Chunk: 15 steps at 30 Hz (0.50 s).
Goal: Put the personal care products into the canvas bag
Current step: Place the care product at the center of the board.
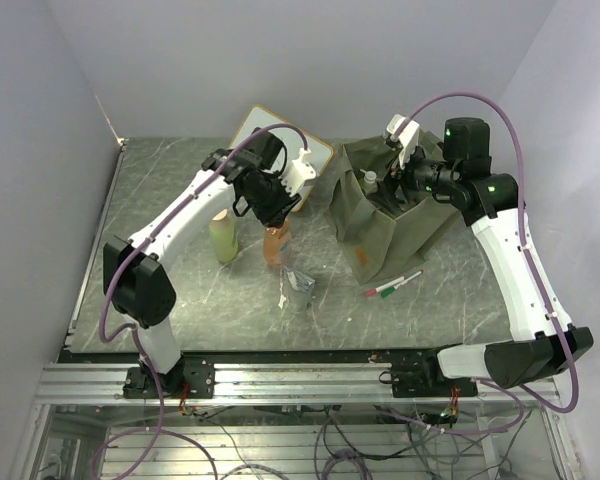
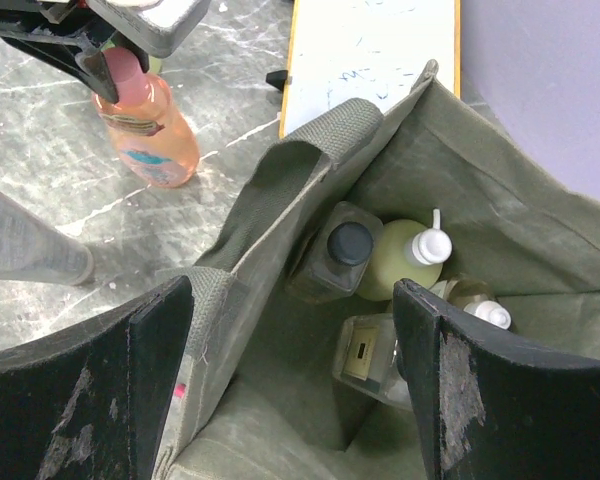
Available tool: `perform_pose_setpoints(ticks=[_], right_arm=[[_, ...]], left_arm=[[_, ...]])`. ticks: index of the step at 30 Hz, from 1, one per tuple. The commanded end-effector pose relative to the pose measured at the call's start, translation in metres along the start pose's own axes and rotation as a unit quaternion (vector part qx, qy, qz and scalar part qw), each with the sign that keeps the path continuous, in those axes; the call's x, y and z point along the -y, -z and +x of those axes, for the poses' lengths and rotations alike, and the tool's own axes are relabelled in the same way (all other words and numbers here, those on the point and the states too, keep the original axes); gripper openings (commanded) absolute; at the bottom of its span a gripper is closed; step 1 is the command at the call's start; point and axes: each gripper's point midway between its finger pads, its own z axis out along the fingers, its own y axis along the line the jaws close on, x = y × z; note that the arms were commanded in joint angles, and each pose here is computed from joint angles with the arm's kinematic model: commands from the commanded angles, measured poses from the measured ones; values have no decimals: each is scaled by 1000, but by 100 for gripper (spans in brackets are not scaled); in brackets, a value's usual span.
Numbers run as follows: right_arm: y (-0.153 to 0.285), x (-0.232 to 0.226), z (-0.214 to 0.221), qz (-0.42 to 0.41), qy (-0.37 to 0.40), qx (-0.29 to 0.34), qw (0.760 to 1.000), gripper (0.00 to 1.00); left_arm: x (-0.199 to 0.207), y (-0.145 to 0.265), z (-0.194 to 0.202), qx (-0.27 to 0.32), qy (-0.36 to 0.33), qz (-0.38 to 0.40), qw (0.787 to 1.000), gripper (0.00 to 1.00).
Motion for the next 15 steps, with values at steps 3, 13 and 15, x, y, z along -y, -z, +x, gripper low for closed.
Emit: perform_pose_setpoints(ticks=[3,13,15], right_arm=[[-3,-9,-3,-21,10,7,1000,80],[-23,-31,-12,-69,52,5,996,80],[-29,-37,-17,-78,56,8,995,81]], left_arm=[[5,12,-16,45,-14,-4,999,30],[3,41,-27,70,-28,-29,997,83],[-3,54,-29,83,-23,-52,995,88]])
